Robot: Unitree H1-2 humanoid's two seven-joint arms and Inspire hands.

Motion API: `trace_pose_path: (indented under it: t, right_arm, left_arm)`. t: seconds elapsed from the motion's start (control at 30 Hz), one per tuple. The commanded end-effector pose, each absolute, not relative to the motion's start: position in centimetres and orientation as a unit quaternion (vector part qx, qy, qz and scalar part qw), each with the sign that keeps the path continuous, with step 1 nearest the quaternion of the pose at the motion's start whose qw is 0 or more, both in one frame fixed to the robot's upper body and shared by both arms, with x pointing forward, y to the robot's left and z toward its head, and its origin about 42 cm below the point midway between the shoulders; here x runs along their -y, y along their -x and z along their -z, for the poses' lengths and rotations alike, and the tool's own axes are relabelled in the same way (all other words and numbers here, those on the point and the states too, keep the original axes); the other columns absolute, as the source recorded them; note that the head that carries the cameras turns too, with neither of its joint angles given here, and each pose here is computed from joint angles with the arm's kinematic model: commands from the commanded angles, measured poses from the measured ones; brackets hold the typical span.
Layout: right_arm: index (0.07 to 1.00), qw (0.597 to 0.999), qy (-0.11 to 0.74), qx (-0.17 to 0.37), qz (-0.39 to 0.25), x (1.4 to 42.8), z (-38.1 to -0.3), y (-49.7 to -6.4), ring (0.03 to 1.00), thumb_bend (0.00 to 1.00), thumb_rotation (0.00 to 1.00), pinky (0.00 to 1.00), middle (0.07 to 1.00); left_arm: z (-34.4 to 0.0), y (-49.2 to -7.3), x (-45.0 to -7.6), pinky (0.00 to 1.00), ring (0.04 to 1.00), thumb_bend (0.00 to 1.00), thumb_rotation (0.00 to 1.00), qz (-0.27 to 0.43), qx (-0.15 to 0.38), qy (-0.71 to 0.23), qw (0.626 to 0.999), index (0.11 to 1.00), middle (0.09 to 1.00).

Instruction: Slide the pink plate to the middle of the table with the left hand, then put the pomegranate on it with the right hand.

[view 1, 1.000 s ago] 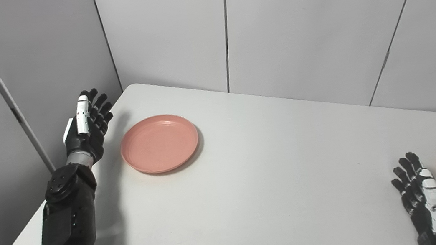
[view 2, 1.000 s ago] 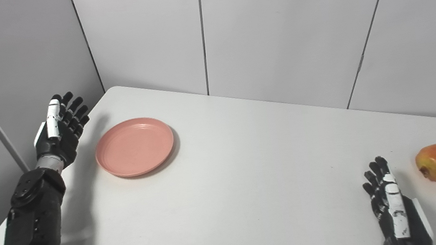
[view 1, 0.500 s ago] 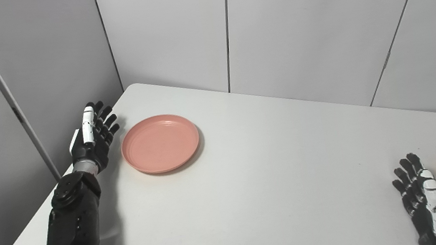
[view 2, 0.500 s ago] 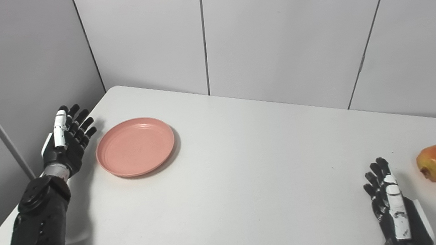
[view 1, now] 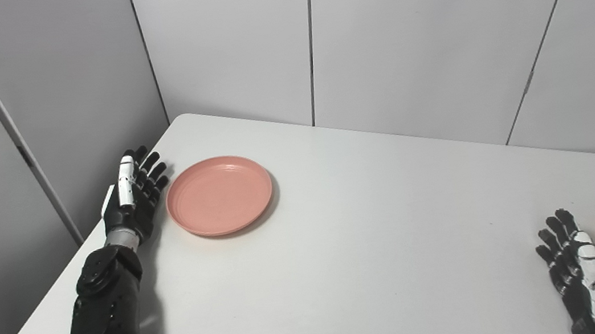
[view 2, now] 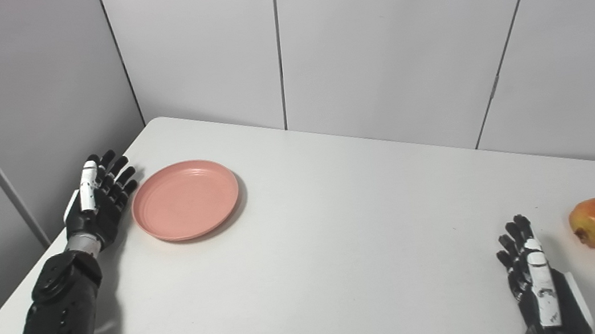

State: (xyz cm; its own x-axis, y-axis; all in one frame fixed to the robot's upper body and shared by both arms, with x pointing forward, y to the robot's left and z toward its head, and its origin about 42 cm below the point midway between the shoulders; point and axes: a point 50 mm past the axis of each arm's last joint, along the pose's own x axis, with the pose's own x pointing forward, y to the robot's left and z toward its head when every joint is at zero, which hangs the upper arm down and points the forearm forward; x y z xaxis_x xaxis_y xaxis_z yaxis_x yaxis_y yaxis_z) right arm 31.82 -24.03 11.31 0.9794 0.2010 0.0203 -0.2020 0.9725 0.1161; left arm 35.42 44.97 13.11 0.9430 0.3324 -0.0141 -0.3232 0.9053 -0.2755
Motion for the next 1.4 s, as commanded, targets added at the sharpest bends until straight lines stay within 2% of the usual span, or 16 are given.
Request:
trace_pose_path:
  t: [0.0,0.27,0.6,0.9,1.13,1.37]
  right_arm:
    - [1.0,0.992,-0.058,-0.006,-0.11,24.1,-11.1,-31.6,1.0,0.17,1.0,1.0,1.0]
    - [1.0,0.992,-0.059,-0.005,-0.109,24.0,-11.0,-31.6,1.0,0.17,1.0,1.0,1.0]
    - [1.0,0.993,-0.06,-0.008,-0.105,23.9,-11.1,-31.6,1.0,0.18,1.0,1.0,1.0]
    - [1.0,0.993,-0.057,-0.004,-0.106,23.7,-11.1,-31.6,1.0,0.17,1.0,1.0,1.0]
    - [1.0,0.992,-0.064,-0.002,-0.106,23.4,-11.2,-31.5,1.0,0.19,1.0,1.0,1.0]
    - [1.0,0.992,-0.073,0.003,-0.105,23.3,-11.2,-31.4,1.0,0.19,1.0,1.0,1.0]
  left_arm:
    - [-14.0,-35.8,-44.5,0.99,0.967,0.37,1.0,-0.156,0.038,0.139,0.977,0.955,0.962]
    - [-12.5,-35.8,-43.7,0.97,0.953,0.36,1.0,-0.147,0.027,0.147,0.978,0.945,0.954]
    - [-12.2,-36.1,-42.3,0.94,0.935,0.38,1.0,-0.138,0.015,0.156,0.978,0.933,0.937]
    - [-12.7,-36.5,-40.1,0.92,0.916,0.37,1.0,-0.13,0.002,0.165,0.978,0.917,0.922]
    - [-12.8,-36.7,-39.3,0.96,0.952,0.37,1.0,-0.106,0.0,0.171,0.98,0.948,0.953]
    - [-12.8,-37.3,-38.2,0.93,0.916,0.37,1.0,-0.106,-0.006,0.161,0.981,0.907,0.916]
